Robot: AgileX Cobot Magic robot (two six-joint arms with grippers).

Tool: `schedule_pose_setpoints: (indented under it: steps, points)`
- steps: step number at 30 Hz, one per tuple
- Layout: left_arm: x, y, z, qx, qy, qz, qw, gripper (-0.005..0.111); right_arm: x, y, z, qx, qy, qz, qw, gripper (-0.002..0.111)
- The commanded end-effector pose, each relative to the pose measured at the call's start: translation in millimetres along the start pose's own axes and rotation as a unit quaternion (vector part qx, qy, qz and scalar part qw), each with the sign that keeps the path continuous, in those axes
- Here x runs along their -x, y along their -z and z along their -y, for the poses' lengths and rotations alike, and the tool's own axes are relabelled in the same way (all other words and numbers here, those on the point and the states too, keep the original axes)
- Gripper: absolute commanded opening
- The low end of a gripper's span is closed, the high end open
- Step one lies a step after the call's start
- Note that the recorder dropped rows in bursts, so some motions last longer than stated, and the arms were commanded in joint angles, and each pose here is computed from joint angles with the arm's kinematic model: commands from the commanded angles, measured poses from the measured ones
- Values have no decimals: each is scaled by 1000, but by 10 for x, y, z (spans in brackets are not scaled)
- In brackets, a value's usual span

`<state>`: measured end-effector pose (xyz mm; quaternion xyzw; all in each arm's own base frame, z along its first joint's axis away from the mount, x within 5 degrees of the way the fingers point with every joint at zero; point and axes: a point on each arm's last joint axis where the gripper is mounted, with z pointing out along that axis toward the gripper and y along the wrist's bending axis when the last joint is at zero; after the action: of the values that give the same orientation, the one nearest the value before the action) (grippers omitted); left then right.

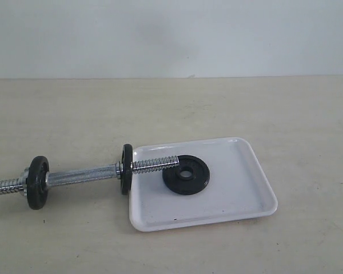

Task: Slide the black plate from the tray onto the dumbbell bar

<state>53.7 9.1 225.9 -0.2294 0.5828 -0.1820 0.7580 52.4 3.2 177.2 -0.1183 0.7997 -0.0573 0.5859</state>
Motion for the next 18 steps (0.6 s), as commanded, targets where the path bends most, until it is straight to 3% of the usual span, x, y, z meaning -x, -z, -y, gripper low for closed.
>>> schedule_pose_setpoints:
  steps: [1, 10, 13, 16, 18]
  points:
    - [86, 7, 14, -11, 17, 52, 998, 37, 13, 4, 4, -2, -2, 7, 1000, 0]
    - [174, 22, 36, -24, 18, 101, 994, 37, 48, 6, 35, -20, 28, 26, 999, 0]
    - [174, 22, 36, -30, 80, 99, 991, 37, 202, 29, 60, -32, -10, 112, 993, 0]
    - [173, 22, 40, -41, 167, 95, 981, 37, 447, 136, 156, -56, -122, 265, 955, 0]
    - [169, 22, 54, -50, 186, 90, 977, 37, 579, 257, 250, -67, -209, 368, 904, 0]
